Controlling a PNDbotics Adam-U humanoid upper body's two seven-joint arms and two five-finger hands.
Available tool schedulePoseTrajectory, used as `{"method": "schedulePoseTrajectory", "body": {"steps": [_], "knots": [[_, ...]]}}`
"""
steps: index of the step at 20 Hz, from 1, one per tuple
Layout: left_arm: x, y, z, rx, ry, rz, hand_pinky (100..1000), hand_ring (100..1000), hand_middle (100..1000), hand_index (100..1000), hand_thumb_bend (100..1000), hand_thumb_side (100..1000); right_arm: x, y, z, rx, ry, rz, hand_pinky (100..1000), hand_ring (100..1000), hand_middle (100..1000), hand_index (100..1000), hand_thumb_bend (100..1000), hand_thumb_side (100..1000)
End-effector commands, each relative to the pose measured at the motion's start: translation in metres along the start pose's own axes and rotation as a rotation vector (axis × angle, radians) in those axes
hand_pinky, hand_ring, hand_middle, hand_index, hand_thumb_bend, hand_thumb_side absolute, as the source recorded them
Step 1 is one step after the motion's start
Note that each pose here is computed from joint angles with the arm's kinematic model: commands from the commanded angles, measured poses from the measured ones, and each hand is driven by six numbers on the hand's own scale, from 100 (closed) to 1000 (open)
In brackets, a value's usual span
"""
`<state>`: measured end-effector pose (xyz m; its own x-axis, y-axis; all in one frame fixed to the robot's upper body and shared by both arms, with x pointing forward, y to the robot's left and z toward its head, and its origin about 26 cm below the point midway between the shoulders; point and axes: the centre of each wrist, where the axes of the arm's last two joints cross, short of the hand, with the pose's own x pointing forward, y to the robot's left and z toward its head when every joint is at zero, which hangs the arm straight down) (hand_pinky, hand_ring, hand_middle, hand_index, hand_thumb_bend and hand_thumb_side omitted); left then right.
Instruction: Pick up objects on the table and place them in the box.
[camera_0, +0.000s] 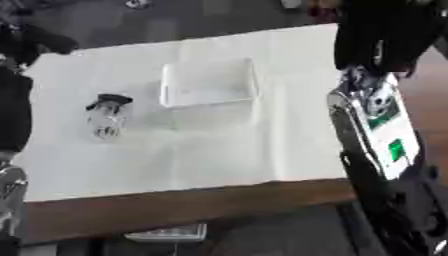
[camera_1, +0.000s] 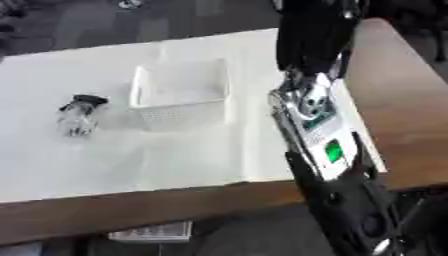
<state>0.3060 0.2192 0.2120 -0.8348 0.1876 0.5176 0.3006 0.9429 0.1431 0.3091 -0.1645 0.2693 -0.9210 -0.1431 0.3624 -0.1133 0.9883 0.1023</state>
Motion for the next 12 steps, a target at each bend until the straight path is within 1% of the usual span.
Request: {"method": "schedulePoseTrajectory", "body": {"steps": [1, 12], "knots": [[0.0049, 0.0022, -0.0037, -0.013, -0.019, -0.017, 590, 535, 816, 888, 314, 1000, 0.0047, 0.0013, -0.0042, -0.002, -0.023, -0.005, 305, 453, 496, 773, 178, 1000], [0.0054, 0.0032, -0.0043, -0.008, -0.022, -0.023, 592, 536, 816, 889, 316, 1000, 0.0047, 0.0012, -0.0042, 0.004, -0.02, -0.004, 300, 448, 495, 773, 176, 1000]]}}
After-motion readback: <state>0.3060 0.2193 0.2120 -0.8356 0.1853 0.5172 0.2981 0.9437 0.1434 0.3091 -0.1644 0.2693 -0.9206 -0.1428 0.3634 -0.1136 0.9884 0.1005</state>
